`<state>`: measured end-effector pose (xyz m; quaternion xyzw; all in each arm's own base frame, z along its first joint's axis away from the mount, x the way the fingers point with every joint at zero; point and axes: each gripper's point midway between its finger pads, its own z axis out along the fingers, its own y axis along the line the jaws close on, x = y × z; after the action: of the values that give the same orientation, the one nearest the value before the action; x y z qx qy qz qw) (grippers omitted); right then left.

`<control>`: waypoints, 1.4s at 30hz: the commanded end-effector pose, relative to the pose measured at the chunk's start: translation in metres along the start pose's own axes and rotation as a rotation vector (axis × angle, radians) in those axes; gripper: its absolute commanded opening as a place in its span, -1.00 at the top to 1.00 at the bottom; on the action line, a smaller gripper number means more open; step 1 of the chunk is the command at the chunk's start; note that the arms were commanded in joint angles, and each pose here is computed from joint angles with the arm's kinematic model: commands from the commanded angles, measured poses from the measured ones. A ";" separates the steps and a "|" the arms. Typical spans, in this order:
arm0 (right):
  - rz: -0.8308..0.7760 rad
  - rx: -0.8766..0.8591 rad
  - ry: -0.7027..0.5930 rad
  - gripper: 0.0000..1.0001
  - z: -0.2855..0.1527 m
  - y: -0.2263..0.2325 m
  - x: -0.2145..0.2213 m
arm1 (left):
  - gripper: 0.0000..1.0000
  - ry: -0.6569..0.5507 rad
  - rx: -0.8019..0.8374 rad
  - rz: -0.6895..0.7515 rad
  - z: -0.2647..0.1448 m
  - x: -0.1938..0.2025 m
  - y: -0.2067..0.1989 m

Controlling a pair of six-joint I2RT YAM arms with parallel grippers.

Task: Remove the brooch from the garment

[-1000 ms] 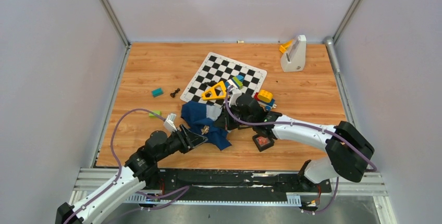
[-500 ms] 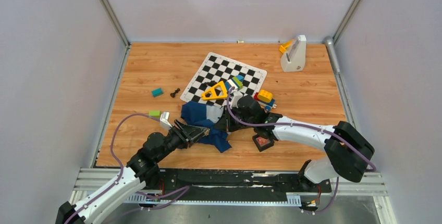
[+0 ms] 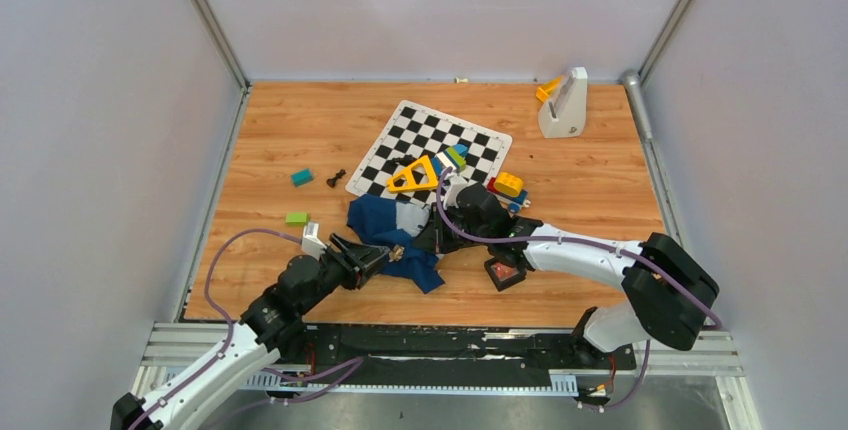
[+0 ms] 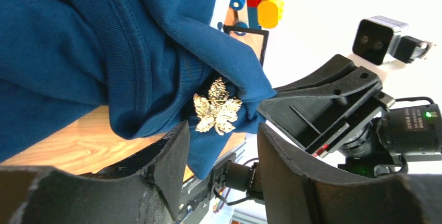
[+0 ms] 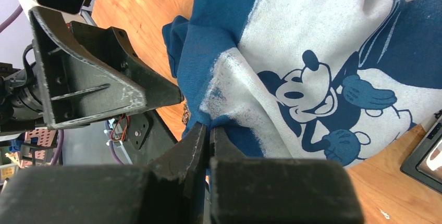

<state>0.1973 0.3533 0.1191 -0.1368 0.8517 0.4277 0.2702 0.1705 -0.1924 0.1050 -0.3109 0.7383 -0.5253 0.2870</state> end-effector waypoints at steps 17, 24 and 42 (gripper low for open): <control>0.013 -0.058 -0.053 1.00 -0.002 0.014 -0.014 | 0.50 0.031 0.063 -0.026 0.018 0.005 -0.020; 0.016 0.002 -0.025 1.00 0.001 0.000 -0.005 | 1.00 -0.021 0.069 0.030 0.012 -0.005 -0.025; -0.175 -0.026 0.058 1.00 0.006 0.011 -0.004 | 1.00 0.354 -0.598 0.824 -0.008 -0.016 -0.015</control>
<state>0.1967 0.3563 0.1010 -0.1765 0.8636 0.3992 0.2522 0.1926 -0.1943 0.1423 -0.0905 0.9067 -0.2763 0.3054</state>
